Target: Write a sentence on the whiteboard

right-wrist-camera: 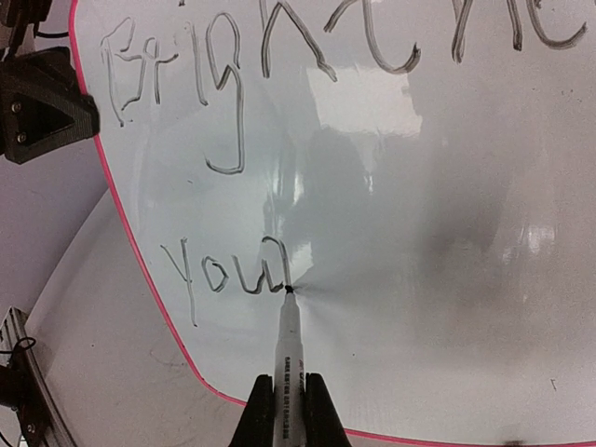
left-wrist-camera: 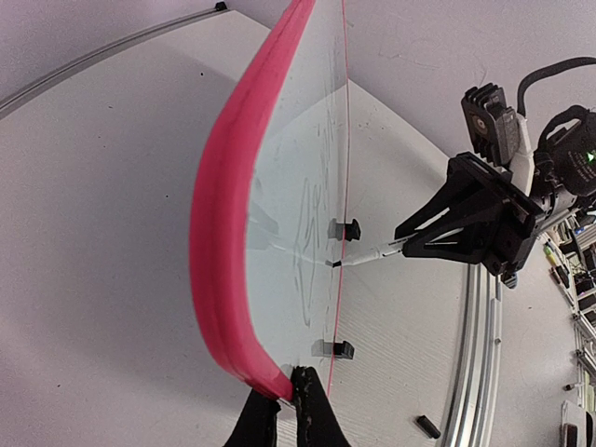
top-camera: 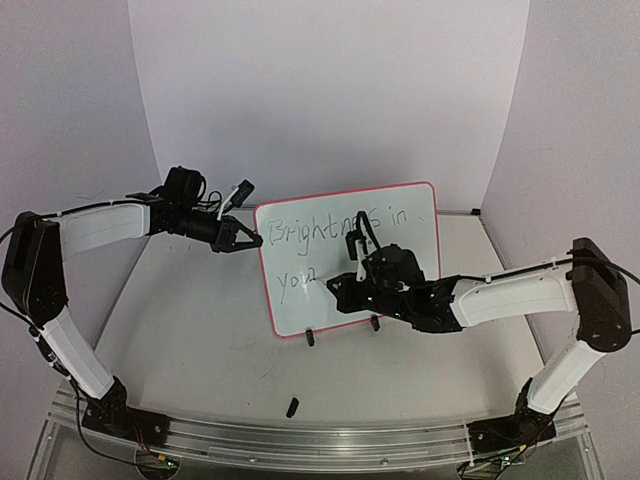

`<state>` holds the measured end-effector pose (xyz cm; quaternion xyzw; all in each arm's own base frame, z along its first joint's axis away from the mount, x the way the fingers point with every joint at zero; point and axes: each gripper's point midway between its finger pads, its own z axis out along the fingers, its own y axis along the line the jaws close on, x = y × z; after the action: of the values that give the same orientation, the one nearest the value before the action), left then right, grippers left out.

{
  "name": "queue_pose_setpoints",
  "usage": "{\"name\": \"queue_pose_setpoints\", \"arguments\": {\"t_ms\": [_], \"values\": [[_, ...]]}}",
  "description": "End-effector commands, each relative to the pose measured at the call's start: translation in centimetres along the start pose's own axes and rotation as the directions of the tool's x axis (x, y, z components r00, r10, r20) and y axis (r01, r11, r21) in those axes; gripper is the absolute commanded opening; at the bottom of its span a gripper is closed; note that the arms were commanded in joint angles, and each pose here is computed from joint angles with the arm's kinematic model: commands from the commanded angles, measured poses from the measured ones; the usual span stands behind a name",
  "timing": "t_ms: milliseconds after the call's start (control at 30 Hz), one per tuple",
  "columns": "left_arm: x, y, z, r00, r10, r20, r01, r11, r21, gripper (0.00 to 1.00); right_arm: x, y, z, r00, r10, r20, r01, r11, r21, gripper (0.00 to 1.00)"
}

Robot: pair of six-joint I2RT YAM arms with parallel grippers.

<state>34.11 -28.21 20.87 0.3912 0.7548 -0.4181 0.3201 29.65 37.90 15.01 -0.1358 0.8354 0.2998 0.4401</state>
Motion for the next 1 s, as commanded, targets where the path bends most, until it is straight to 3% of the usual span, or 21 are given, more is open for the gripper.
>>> {"name": "queue_pose_setpoints", "arguments": {"t_ms": [0,967], "values": [[1.2,0.6,0.7,0.993,0.100,-0.059,-0.103,0.993,-0.050,0.00,-2.0,-0.1,-0.3,0.998,0.011,0.060,-0.012,1.000,0.018,0.00],[1.2,0.6,0.7,0.993,0.100,-0.058,-0.103,0.993,-0.051,0.00,-3.2,-1.4,-1.1,0.990,0.035,0.139,-0.046,0.996,0.073,0.00]]}}
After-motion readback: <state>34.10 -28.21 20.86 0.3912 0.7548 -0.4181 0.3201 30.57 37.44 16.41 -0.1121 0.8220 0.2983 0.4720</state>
